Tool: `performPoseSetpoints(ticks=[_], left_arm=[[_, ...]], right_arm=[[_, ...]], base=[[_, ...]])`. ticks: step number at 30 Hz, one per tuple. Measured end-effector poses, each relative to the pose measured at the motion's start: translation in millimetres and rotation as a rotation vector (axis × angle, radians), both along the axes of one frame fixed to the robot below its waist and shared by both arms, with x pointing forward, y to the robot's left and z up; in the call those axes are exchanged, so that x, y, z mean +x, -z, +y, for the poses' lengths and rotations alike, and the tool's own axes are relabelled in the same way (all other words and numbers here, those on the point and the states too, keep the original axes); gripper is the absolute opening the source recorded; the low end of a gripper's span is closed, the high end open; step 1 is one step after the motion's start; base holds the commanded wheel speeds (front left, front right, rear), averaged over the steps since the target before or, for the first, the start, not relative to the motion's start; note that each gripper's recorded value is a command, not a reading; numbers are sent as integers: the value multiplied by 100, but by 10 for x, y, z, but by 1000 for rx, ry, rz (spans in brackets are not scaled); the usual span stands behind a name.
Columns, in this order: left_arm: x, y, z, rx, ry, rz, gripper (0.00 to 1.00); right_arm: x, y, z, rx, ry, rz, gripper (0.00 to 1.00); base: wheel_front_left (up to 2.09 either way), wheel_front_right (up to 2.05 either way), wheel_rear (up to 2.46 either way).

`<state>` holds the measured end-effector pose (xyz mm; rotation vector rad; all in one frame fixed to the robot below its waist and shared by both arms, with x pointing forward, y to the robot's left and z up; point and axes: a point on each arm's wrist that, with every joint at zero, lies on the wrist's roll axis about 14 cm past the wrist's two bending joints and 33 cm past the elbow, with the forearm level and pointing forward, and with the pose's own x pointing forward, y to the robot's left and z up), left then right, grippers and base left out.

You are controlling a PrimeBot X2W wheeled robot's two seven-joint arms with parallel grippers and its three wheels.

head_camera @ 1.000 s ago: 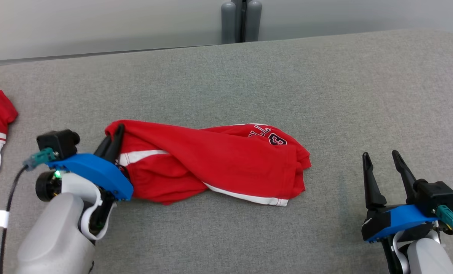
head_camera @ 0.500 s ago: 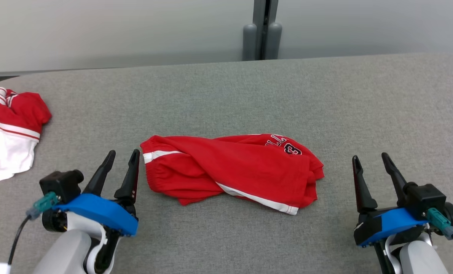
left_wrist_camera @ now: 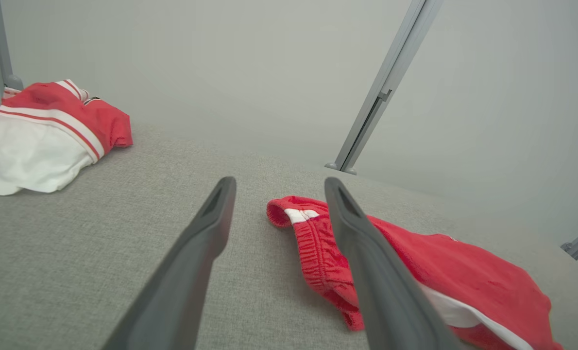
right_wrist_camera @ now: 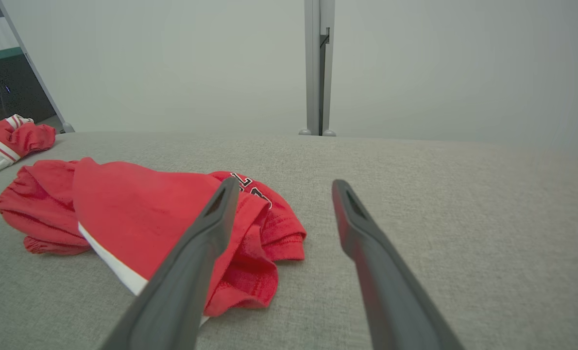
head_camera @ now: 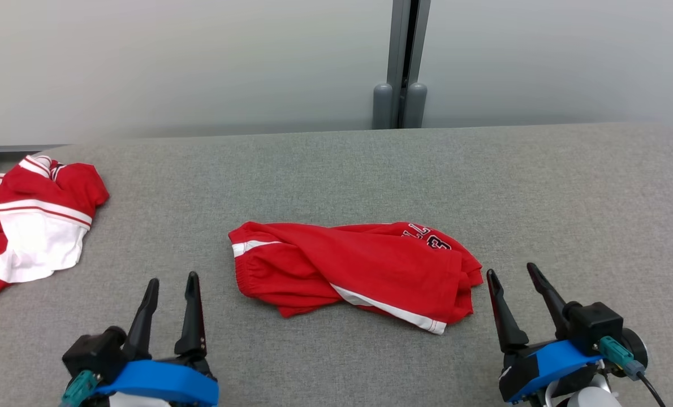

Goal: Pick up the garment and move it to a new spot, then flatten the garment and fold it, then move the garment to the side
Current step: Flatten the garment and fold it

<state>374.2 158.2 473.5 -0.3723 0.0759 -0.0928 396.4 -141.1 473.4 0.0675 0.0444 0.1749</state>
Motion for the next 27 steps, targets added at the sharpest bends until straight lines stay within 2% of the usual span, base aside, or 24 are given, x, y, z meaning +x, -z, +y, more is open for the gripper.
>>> performPoseSetpoints(ticks=[8,27], left_arm=[[-185,84,126,44,-55,10,100],[-288,221,53,49,-32,37,100]], right_arm=[[-69,14,74,16,-20,3,100],[-116,52,122,13,-36,11,100]], base=[[0,0,0],[0,0,0]])
